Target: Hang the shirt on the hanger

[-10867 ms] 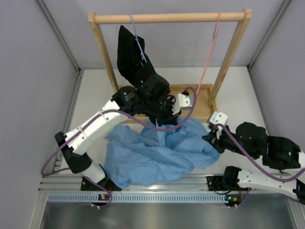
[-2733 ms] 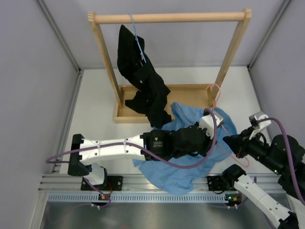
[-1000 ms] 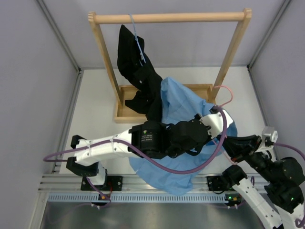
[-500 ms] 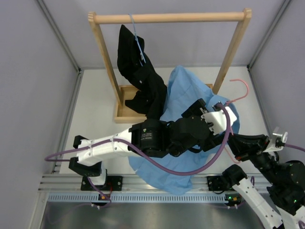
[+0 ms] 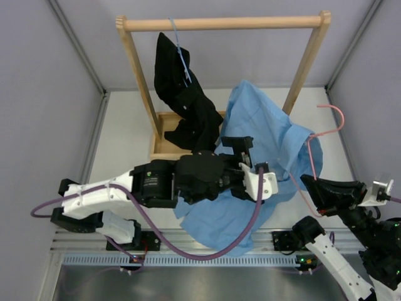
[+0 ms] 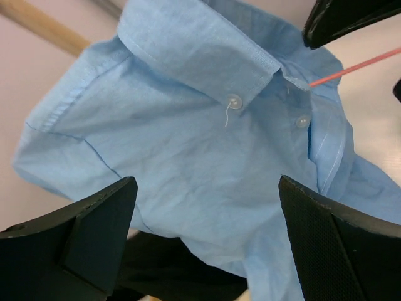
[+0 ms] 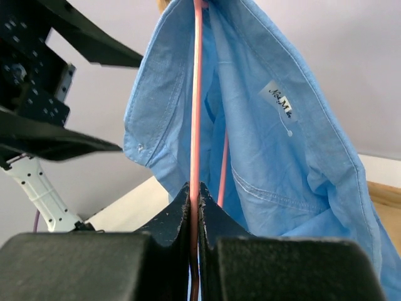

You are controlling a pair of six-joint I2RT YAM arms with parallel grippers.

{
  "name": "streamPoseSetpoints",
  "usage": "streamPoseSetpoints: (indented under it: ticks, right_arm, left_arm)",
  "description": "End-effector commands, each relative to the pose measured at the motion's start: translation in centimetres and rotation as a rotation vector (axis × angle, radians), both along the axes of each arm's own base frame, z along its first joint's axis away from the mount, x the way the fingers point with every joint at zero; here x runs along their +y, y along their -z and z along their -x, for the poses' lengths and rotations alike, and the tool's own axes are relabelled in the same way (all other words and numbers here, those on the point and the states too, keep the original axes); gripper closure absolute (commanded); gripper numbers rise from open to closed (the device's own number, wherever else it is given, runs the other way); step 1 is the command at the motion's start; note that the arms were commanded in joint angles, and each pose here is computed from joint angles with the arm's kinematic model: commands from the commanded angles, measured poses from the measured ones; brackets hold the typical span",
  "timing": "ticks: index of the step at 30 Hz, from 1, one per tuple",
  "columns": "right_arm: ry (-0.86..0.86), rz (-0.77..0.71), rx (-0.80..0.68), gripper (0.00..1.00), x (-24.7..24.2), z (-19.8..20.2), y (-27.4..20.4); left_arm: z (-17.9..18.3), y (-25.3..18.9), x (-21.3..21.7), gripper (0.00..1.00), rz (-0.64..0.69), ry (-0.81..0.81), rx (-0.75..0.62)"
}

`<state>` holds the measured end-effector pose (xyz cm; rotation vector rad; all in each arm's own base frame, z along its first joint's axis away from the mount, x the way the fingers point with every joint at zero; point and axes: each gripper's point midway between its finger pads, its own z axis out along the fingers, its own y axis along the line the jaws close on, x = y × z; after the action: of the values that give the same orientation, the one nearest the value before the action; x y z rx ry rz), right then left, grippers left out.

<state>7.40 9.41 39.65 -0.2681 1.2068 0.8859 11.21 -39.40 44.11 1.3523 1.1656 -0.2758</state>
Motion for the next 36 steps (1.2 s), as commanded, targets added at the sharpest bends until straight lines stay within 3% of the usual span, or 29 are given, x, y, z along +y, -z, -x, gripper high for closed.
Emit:
streamPoseSetpoints:
  ticks: [1,5,16,18,23,36]
  right_arm:
    - [0.003,-0.077,-0.181,1.0,-2.8,4.5,-2.8]
    - [-0.023,-0.033,-0.17,1.0,-2.2,4.7,-1.9]
    - [-0.141,0.076,-0.197,1.0,-0.5,6.3,-0.3]
    - [-0.137,0.085,-0.194,1.0,-0.6,6.3,-0.1]
    - [-0.181,0.121,-0.236,1.0,-0.2,7.4,-0.1]
    - [-0.28,0.2,-0.291,1.0,0.4,9.7,0.6]
  left_arm:
    - [1.0,-6.7,0.5,0.02,0.144,0.237,-0.18]
    - [2.5,-7.5,0.0,0.02,0.128,0.44,-0.143]
    - [-1.5,-6.3,-2.1,0.03,0.049,0.379,-0.09]
    - [-1.1,-4.9,-2.2,0.07,-0.007,0.404,-0.048]
    - [-1.4,-2.6,-2.2,0.41,-0.068,0.403,0.022]
    - [4.2,0.2,-1.1,0.41,-0.129,0.652,0.236]
